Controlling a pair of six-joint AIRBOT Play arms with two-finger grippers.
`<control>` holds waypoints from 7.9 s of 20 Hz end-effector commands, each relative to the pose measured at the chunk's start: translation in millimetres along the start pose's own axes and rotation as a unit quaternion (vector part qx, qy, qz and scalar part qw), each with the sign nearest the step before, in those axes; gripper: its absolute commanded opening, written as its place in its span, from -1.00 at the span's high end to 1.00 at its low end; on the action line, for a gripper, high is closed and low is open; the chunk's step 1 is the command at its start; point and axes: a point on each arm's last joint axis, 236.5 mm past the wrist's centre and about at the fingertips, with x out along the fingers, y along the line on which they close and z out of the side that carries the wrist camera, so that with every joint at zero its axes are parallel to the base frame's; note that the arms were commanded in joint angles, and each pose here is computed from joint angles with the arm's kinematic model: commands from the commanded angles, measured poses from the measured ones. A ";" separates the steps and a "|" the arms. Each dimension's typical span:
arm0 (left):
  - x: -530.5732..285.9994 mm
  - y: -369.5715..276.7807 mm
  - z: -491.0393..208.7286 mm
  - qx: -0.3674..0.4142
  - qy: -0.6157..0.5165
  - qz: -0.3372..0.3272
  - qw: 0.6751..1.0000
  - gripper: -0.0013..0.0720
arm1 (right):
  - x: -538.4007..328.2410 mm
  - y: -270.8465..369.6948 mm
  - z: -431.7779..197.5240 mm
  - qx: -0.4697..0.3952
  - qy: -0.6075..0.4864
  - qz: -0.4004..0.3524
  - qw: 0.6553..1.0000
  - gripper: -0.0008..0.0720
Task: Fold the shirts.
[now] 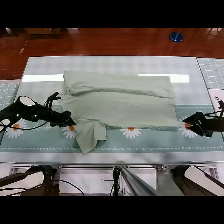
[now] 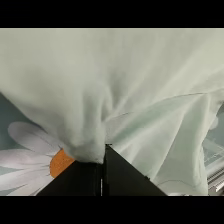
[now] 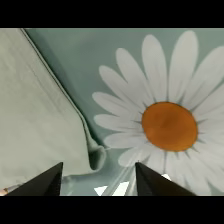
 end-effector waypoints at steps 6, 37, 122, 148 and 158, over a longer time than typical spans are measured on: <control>-0.4 -0.8 1.5 0.005 -0.003 -0.002 1.000 0.91 | 58.2 17.1 -10.2 0.003 0.018 0.013 1.000 0.12; -113.2 -79.0 268.1 0.077 -0.177 -0.109 0.975 0.91 | 29.0 208.7 187.6 -0.157 -0.181 0.081 0.968 0.93; -165.2 -367.4 127.3 0.336 -0.125 -0.296 0.885 0.92 | -93.2 281.6 32.7 -0.306 -0.150 0.062 0.938 0.92; -206.8 -181.9 106.6 0.269 -0.086 -0.077 0.956 0.90 | -110.5 139.3 81.1 -0.280 -0.138 -0.226 0.923 -0.48; -146.8 -134.8 78.7 0.184 0.008 -0.083 0.979 0.59 | 74.9 131.6 16.6 -0.119 0.018 0.071 0.990 -0.67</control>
